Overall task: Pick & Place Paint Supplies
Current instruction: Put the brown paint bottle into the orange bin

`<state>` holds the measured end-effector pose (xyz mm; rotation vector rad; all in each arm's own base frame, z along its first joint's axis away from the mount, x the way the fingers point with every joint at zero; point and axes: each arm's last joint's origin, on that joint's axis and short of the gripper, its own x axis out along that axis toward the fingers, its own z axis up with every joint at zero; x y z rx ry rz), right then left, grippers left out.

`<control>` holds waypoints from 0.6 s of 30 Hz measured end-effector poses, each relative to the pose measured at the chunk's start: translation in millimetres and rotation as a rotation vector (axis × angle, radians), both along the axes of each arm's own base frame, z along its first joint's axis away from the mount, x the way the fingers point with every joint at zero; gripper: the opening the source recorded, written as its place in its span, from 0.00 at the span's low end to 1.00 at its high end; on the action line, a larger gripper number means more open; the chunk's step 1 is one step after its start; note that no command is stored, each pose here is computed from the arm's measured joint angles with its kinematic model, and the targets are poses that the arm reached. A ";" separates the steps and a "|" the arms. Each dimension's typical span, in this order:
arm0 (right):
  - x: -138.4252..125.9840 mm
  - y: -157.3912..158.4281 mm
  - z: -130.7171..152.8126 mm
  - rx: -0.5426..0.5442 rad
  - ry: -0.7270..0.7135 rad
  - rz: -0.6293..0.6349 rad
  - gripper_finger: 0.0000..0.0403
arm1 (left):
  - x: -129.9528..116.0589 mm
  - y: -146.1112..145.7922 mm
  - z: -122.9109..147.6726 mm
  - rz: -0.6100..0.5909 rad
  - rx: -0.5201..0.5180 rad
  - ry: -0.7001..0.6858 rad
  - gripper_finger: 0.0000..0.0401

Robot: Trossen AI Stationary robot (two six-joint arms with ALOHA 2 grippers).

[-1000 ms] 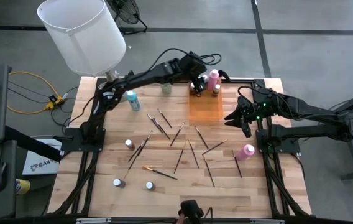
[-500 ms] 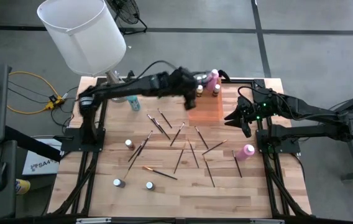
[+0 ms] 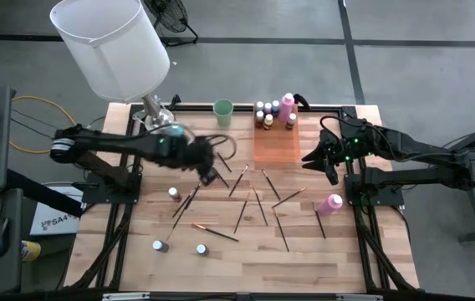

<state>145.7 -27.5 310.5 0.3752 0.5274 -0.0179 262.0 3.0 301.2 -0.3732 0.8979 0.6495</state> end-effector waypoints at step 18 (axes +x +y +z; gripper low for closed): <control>0.1 -0.1 0.3 -0.001 -0.004 -0.001 0.28 | -95.4 -55.7 -18.8 0.210 -0.234 0.220 0.53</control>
